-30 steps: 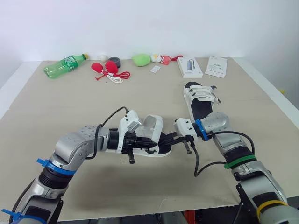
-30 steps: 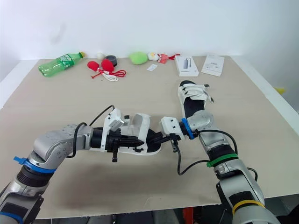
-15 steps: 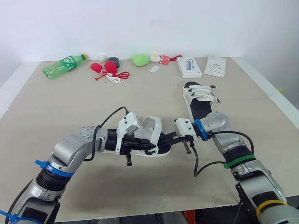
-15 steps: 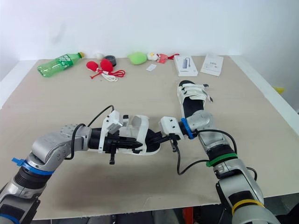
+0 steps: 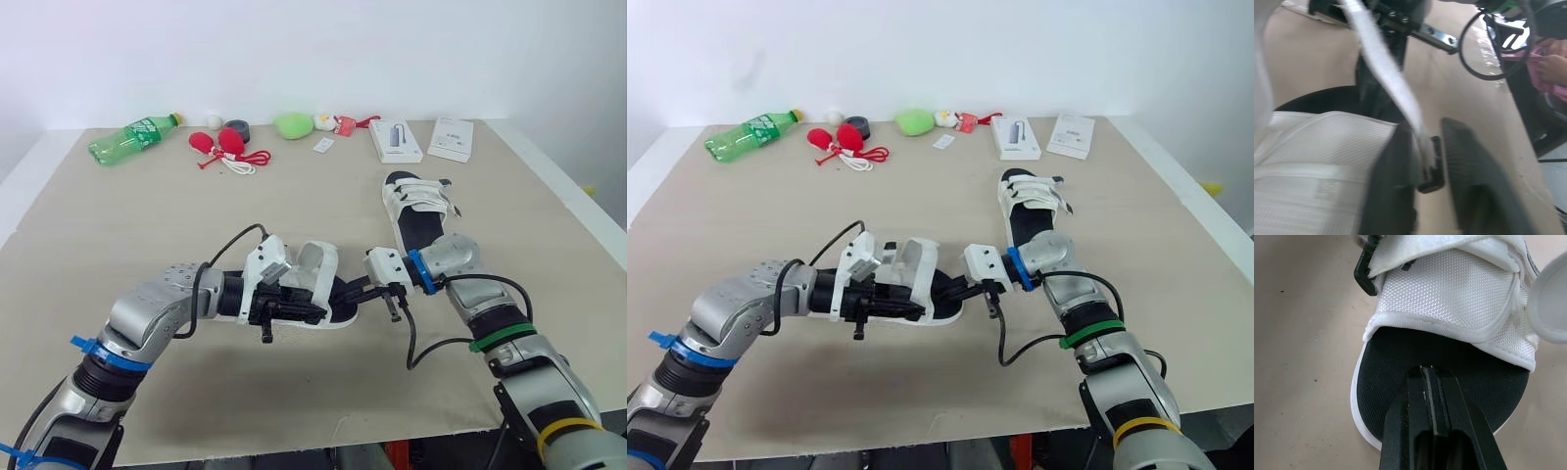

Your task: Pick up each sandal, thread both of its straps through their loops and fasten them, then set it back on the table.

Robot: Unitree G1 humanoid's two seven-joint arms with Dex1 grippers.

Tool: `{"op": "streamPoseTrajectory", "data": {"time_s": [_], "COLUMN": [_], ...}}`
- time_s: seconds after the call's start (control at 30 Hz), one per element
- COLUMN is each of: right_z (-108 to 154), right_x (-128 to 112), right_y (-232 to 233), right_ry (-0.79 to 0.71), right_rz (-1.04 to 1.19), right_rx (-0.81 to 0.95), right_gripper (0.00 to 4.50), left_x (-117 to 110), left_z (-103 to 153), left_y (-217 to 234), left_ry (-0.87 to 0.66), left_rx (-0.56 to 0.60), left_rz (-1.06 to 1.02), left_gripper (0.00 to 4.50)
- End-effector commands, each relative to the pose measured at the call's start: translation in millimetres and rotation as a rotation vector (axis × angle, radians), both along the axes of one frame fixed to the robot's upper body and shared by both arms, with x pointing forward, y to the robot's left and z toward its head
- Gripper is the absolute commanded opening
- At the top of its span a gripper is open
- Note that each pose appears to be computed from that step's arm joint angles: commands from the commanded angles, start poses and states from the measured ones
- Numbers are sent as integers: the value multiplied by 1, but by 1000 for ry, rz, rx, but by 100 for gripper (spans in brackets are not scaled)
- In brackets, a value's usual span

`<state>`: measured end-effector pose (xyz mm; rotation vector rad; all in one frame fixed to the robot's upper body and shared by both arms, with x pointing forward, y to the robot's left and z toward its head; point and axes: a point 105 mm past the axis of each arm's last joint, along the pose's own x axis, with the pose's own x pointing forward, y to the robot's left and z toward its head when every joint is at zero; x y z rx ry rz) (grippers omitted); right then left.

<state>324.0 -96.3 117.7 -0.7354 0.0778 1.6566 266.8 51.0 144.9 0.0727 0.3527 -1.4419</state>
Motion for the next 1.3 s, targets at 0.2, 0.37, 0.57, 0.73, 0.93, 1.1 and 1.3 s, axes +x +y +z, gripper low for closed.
{"op": "streamPoseTrajectory", "data": {"time_s": [0.2,0.37,0.57,0.73,0.93,1.1,1.3], "right_z": [-16,-17,-18,-18,-18,-18,-18], "right_x": [0,0,0,0,0,0,0], "right_y": [-11,-11,-11,-11,-13,-14,-14], "right_ry": [31,29,28,24,21,20,20], "right_rz": [-28,-26,-24,-23,-29,-33,-36], "right_rx": [-85,-87,-89,-89,-91,-92,-91], "right_gripper": [0,0,0,0,0,0,0], "left_x": [13,27,35,39,33,28,26], "left_z": [16,27,27,35,41,33,27], "left_y": [11,9,2,-8,-14,-9,-2], "left_ry": [-28,-57,-73,-79,-76,-85,-100], "left_rx": [-5,-25,-15,-39,-49,-6,16], "left_rz": [32,73,79,51,-23,-65,-63], "left_gripper": [224,224,224,224,201,6,6]}}
